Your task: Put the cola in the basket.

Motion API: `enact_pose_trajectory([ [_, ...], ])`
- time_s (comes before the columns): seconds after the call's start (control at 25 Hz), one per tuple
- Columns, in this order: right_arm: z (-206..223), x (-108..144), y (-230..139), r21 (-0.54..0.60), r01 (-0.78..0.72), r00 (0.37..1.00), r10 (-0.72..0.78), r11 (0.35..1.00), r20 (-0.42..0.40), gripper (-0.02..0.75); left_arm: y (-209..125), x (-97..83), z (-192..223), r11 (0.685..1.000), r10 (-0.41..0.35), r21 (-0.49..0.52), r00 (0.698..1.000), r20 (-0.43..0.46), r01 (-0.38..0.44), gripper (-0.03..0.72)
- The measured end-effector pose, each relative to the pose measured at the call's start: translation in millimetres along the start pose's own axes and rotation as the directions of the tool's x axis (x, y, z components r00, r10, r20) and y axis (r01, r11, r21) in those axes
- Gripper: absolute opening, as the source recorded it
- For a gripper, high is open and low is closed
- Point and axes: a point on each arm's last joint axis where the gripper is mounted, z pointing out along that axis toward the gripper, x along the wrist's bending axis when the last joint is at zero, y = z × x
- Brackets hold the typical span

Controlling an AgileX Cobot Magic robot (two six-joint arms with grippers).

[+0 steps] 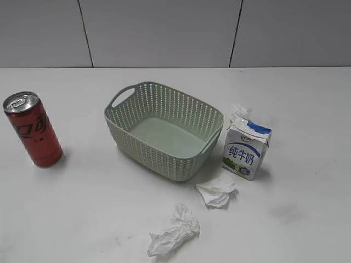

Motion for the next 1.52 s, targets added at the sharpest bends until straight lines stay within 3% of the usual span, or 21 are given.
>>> enact_pose_trajectory([
  [0.84, 0, 0, 0, 0.0, 0.0, 1.0, 0.0, 1.0, 0.0, 0.572, 1, 0.0, 0, 1.0, 0.0, -0.011, 1.0, 0.0, 0.0, 0.536],
  [1.0, 0, 0, 0, 0.0, 0.0, 1.0, 0.0, 1.0, 0.0, 0.572, 14, -0.1, -5, 0.991, 0.003, -0.133, 1.0, 0.0, -0.003, 0.536],
  [1.12, 0, 0, 0, 0.0, 0.0, 1.0, 0.0, 1.0, 0.0, 0.572, 31, -1.1, -6, 0.957, 0.004, -0.289, 1.0, 0.01, -0.001, 0.536],
  [1.24, 0, 0, 0, 0.0, 0.0, 1.0, 0.0, 1.0, 0.0, 0.572, 47, -3.0, 0, 0.931, -0.004, -0.366, 1.0, 0.029, 0.014, 0.537],
  [1.4, 0, 0, 0, 0.0, 0.0, 1.0, 0.0, 1.0, 0.0, 0.572, 65, -5.5, 22, 0.941, -0.026, -0.337, 0.998, 0.053, 0.042, 0.594],
  [1.52, 0, 0, 0, 0.0, 0.0, 1.0, 0.0, 1.0, 0.0, 0.572, 78, -6.9, 42, 0.966, -0.04, -0.251, 0.998, 0.058, 0.054, 0.65],
])
